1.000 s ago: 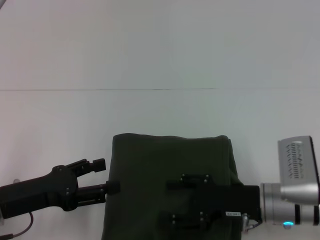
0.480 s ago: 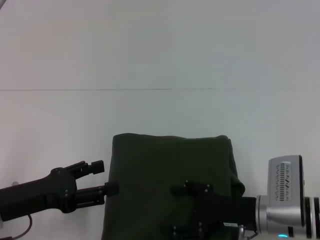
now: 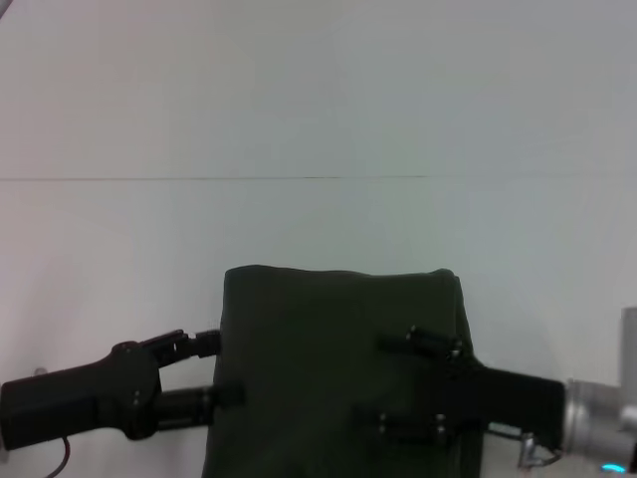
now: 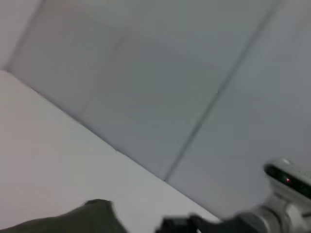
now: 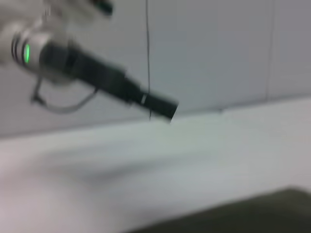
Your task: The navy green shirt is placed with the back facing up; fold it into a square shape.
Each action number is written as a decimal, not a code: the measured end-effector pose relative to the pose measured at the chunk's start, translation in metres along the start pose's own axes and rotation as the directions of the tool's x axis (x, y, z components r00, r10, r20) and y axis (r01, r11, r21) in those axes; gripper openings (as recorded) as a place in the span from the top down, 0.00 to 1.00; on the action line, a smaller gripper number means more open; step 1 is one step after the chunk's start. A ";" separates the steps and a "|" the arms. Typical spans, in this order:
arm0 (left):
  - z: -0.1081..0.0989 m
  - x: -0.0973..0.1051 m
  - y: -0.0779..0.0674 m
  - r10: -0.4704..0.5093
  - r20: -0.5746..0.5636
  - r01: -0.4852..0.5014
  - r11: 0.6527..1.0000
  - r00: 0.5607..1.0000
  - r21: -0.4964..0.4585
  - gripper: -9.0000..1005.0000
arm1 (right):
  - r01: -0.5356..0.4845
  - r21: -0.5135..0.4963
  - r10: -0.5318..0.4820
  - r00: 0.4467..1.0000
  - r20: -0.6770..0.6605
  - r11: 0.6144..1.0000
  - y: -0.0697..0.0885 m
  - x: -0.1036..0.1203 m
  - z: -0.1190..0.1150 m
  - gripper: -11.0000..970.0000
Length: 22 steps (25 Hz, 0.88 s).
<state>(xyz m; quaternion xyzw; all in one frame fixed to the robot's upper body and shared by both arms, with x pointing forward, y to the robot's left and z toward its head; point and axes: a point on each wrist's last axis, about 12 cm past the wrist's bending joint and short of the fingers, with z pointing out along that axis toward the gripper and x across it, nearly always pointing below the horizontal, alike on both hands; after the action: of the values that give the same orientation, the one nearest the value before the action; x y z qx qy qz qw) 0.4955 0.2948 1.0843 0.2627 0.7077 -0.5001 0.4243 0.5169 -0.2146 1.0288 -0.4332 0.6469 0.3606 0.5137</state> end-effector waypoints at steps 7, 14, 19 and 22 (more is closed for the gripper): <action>-0.004 0.009 -0.014 0.154 -0.095 -0.144 0.985 0.984 0.097 0.07 | -0.062 0.035 0.059 0.994 0.088 0.997 0.006 -0.002 -0.052 0.05; -0.015 0.041 -0.009 0.188 -0.146 -0.199 0.978 0.971 -0.063 0.07 | -0.040 0.095 0.036 0.998 0.048 0.995 0.033 0.025 -0.082 0.05; -0.018 0.056 -0.010 0.191 -0.151 -0.207 0.973 0.970 -0.103 0.07 | -0.027 0.112 0.025 0.999 0.025 0.993 0.045 0.036 -0.087 0.05; -0.020 0.061 -0.012 0.221 -0.150 -0.237 0.967 0.964 -0.098 0.07 | -0.033 0.122 0.032 0.999 0.011 0.992 0.046 0.040 -0.087 0.05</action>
<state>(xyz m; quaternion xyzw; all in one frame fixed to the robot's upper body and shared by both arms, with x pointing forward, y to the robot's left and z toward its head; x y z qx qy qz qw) 0.4481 0.3054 1.0401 0.3519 0.7278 -0.3867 0.4439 0.4391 -0.2850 1.0096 -0.3887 0.6724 0.3303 0.5363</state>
